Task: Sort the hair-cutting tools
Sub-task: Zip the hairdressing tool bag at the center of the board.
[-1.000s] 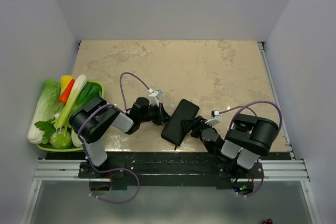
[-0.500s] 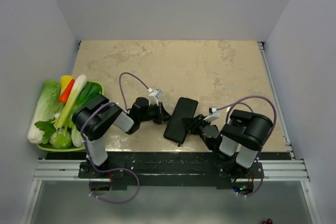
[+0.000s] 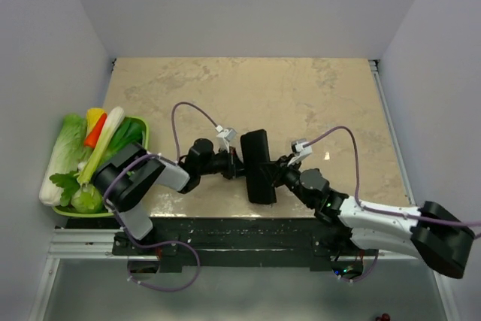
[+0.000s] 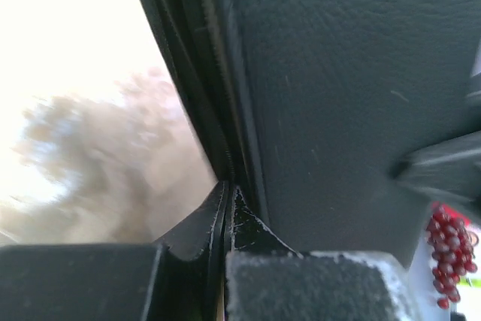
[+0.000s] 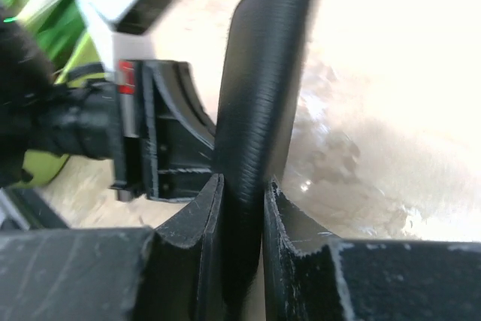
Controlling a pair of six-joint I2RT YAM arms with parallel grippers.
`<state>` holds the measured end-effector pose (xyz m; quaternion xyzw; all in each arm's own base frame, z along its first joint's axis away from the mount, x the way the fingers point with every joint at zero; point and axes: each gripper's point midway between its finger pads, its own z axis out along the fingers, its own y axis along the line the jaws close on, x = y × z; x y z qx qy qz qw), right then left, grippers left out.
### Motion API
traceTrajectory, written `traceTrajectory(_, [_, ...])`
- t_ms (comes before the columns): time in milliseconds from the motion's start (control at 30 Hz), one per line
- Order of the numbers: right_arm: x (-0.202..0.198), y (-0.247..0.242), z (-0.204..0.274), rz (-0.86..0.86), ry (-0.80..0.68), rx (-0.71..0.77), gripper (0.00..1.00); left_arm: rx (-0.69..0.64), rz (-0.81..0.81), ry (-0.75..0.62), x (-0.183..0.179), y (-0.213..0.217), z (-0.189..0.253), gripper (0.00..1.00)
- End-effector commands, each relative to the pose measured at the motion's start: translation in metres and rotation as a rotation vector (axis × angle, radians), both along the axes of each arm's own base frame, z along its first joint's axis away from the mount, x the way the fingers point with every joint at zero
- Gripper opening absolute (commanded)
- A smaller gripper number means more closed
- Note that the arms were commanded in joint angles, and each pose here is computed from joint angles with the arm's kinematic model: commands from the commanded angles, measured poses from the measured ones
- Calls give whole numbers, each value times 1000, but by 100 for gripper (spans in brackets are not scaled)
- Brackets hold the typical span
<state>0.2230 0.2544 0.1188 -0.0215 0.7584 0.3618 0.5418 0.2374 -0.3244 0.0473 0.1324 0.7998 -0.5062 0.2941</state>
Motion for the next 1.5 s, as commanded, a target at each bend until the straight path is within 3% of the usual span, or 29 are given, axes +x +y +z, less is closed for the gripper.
traceTrajectory(0, [-29,27,140,212,-289,106,0,22,-80,-55,-25,-6,31,0])
traceTrajectory(200, [-20,6,187,122,-357,69,0,-76,-81,-80,-46,1,81,0])
traceTrajectory(433, [-5,-2,225,15,-436,112,0,-214,-91,-148,-83,22,110,8])
traceTrajectory(667, [-4,-9,245,-24,-458,164,0,-233,-56,-215,-88,35,126,8])
traceTrajectory(833, [-6,-10,230,-15,-428,158,0,-301,-37,-295,-84,35,153,8])
traceTrajectory(1100, [-15,-6,246,37,-392,192,0,-365,-65,-349,-82,28,154,8])
traceTrajectory(1333, [-35,-31,294,51,-393,238,0,-538,-175,-458,-114,36,191,32])
traceTrajectory(1467, [-52,-38,321,106,-401,282,0,-639,-249,-454,-133,41,213,56])
